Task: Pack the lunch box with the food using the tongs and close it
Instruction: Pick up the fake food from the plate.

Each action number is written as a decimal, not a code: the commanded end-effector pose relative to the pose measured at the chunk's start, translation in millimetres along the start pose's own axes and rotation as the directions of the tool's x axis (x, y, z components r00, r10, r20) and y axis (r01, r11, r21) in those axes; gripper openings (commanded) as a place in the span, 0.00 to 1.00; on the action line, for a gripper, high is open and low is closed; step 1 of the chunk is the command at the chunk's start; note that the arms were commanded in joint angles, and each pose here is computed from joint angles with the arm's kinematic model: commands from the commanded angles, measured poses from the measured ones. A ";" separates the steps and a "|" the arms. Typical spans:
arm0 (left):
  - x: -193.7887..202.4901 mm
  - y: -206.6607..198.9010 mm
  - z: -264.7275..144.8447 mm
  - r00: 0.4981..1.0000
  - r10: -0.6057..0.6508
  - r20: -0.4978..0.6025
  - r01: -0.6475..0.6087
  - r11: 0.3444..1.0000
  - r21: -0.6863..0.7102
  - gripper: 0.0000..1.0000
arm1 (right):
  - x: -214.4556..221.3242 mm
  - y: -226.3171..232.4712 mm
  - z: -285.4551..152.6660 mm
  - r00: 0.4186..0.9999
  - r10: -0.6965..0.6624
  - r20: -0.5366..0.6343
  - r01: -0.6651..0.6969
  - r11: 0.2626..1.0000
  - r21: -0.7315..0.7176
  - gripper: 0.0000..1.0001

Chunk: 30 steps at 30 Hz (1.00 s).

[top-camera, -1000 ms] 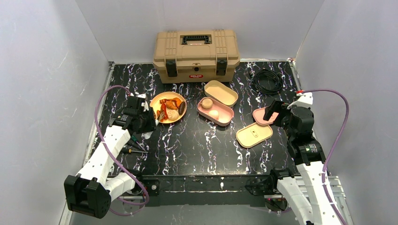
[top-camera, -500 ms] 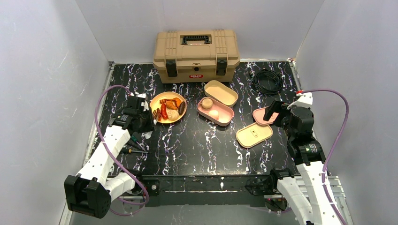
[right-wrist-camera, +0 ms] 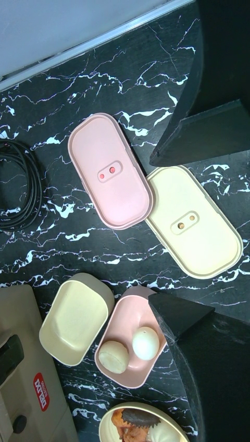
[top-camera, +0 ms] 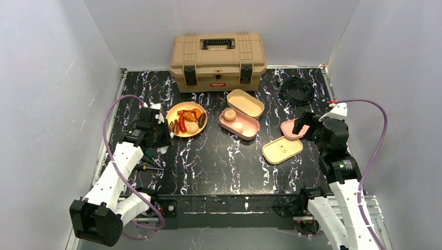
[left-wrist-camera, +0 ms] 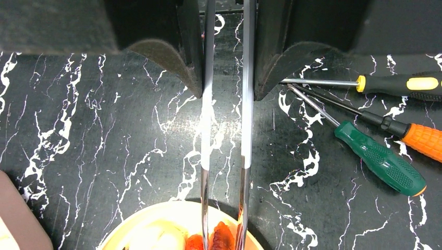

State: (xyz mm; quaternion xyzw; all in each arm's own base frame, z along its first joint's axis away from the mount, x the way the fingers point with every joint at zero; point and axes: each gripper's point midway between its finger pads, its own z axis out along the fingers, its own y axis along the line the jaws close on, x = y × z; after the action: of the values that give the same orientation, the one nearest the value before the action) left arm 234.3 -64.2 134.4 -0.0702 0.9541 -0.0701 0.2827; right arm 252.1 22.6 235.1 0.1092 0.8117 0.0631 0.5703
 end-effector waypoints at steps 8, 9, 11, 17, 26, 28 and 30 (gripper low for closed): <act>-25.6 -8.5 -30.0 0.992 -0.009 0.122 0.003 0.999 0.051 0.00 | -21.9 2.5 -8.3 0.998 -0.001 0.064 0.002 1.000 -0.008 1.00; -26.1 -9.8 -31.3 0.992 -0.011 0.125 0.004 0.998 0.058 0.00 | -21.7 2.5 -8.3 0.998 -0.002 0.064 0.002 1.000 -0.008 1.00; -28.4 -13.2 -33.8 0.991 -0.011 0.133 0.001 0.997 0.076 0.00 | -21.5 2.3 -8.3 0.998 -0.002 0.064 0.002 1.000 -0.007 1.00; -33.7 -27.5 -44.7 0.987 0.001 0.160 -0.027 0.987 0.157 0.00 | -20.7 2.0 -8.1 0.998 -0.002 0.064 0.002 1.000 -0.007 1.00; -49.3 -71.1 -58.2 0.983 0.000 0.186 -0.059 0.948 0.314 0.00 | -20.3 2.5 -7.3 0.998 0.000 0.065 0.000 1.000 -0.010 1.00; -52.6 -86.2 -58.3 0.982 0.030 0.185 -0.090 0.941 0.326 0.00 | -20.6 2.5 -7.4 0.998 0.000 0.067 0.000 1.000 -0.009 1.00; -53.2 -108.6 -60.5 0.979 0.080 0.189 -0.143 0.927 0.348 0.00 | -20.5 2.4 -7.5 0.998 0.003 0.067 -0.002 1.000 -0.009 1.00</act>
State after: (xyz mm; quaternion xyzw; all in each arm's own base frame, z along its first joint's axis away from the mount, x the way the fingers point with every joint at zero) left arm 242.4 -114.0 197.8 -0.0176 0.9214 -0.1786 0.3448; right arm 250.9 22.4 233.7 0.1091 0.8135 0.0624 0.5678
